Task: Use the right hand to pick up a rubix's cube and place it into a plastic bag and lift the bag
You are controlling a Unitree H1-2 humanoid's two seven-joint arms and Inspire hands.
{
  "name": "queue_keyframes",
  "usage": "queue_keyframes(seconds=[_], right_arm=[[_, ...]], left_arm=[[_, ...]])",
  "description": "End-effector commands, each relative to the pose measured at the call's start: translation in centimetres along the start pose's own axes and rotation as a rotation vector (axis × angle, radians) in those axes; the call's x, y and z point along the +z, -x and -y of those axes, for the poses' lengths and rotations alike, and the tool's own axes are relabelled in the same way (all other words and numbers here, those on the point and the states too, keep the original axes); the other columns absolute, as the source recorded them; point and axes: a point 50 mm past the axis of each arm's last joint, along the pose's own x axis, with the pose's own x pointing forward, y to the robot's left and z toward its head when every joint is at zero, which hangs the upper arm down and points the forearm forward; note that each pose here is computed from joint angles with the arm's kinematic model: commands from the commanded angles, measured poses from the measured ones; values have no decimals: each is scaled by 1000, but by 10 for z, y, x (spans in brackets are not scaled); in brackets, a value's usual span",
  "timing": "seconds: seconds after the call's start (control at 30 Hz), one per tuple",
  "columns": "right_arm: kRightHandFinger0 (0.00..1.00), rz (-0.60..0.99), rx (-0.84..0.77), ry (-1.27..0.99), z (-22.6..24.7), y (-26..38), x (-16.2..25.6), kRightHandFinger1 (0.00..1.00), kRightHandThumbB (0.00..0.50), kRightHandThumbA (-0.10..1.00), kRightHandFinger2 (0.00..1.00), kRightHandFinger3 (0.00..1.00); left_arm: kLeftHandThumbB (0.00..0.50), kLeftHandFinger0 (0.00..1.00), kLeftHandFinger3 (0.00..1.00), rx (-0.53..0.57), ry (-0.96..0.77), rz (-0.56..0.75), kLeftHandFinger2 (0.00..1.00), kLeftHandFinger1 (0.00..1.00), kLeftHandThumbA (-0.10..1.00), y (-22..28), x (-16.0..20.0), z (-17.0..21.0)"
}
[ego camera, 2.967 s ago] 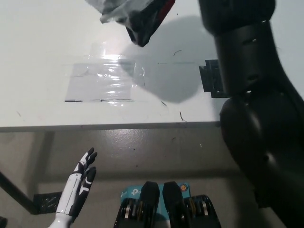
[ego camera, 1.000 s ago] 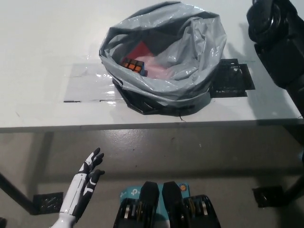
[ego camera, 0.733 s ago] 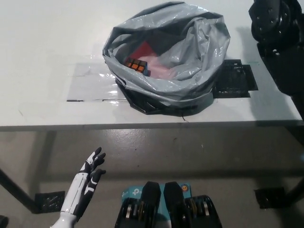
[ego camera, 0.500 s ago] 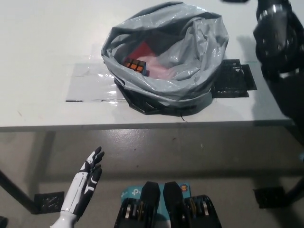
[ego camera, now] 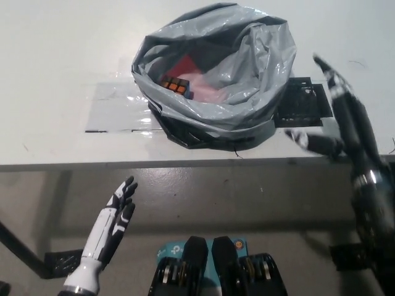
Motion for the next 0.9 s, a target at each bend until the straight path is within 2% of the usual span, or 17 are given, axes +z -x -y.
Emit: queue_keyframes(seconds=[0.0,0.03,0.07,0.13,0.17,0.27,0.3,0.33,0.4,0.5,0.53,0.57,0.63,0.67,0.73,0.77,0.87], right_arm=[[1000,781,-659,-108,73,137,87,1000,285,1000,1000,1000],[1000,760,-656,-131,64,135,84,1000,317,1000,1000,1000],[1000,745,-654,-150,59,133,82,1000,318,1000,1000,1000],[1000,703,-673,-216,31,122,74,1000,265,1000,1000,1000],[1000,694,-686,-217,25,120,72,1000,268,1000,1000,1000],[1000,612,-683,-187,2,111,56,1000,170,1000,1000,1000],[1000,516,-644,-189,-20,104,33,1000,166,1000,1000,1000],[1000,446,-566,-201,-32,101,16,1000,206,1000,1000,1000],[1000,355,-454,-211,-46,103,-8,1000,224,1000,1000,1000],[1000,143,-253,-371,-63,113,-41,1000,225,1000,1000,1000],[1000,108,-230,-411,-65,116,-43,1000,196,1000,1000,1000],[1000,78,-210,-449,-67,117,-44,1000,194,1000,1000,1000],[1000,51,-190,-496,-69,118,-45,1000,181,1000,1000,1000],[1000,51,-182,-512,-72,118,-46,1000,187,1000,1000,1000],[1000,57,-179,-519,-74,118,-46,1000,188,1000,1000,1000],[1000,62,-180,-523,-75,119,-46,1000,169,1000,1000,1000],[1000,70,-180,-523,-78,121,-47,1000,158,1000,1000,1000]], left_arm=[[181,1000,1000,21,-53,143,1000,1000,1000,-48,34,-28],[185,1000,1000,22,-56,142,1000,1000,1000,-48,34,-28],[186,1000,1000,23,-58,141,1000,1000,1000,-48,34,-28],[189,1000,1000,22,-56,136,1000,1000,1000,-45,32,-29],[188,1000,1000,22,-54,135,1000,1000,1000,-44,32,-29],[182,1000,1000,19,-53,129,1000,1000,1000,-41,30,-27],[179,1000,1000,18,-53,127,1000,1000,1000,-38,28,-26],[177,1000,1000,21,-53,125,1000,1000,1000,-36,28,-25],[177,1000,1000,24,-53,120,1000,1000,1000,-31,26,-24],[177,1000,1000,21,-46,107,1000,1000,1000,-24,23,-20],[179,1000,1000,20,-46,104,1000,1000,1000,-22,22,-20],[185,1000,1000,21,-45,100,1000,1000,1000,-21,22,-20],[184,1000,1000,23,-44,97,1000,1000,1000,-21,22,-20],[171,1000,1000,25,-46,98,1000,1000,1000,-22,22,-21],[176,1000,1000,24,-50,96,1000,1000,1000,-24,22,-22],[179,1000,1000,23,-52,94,1000,1000,1000,-24,22,-23],[181,1000,1000,24,-55,96,1000,1000,1000,-25,21,-23]])
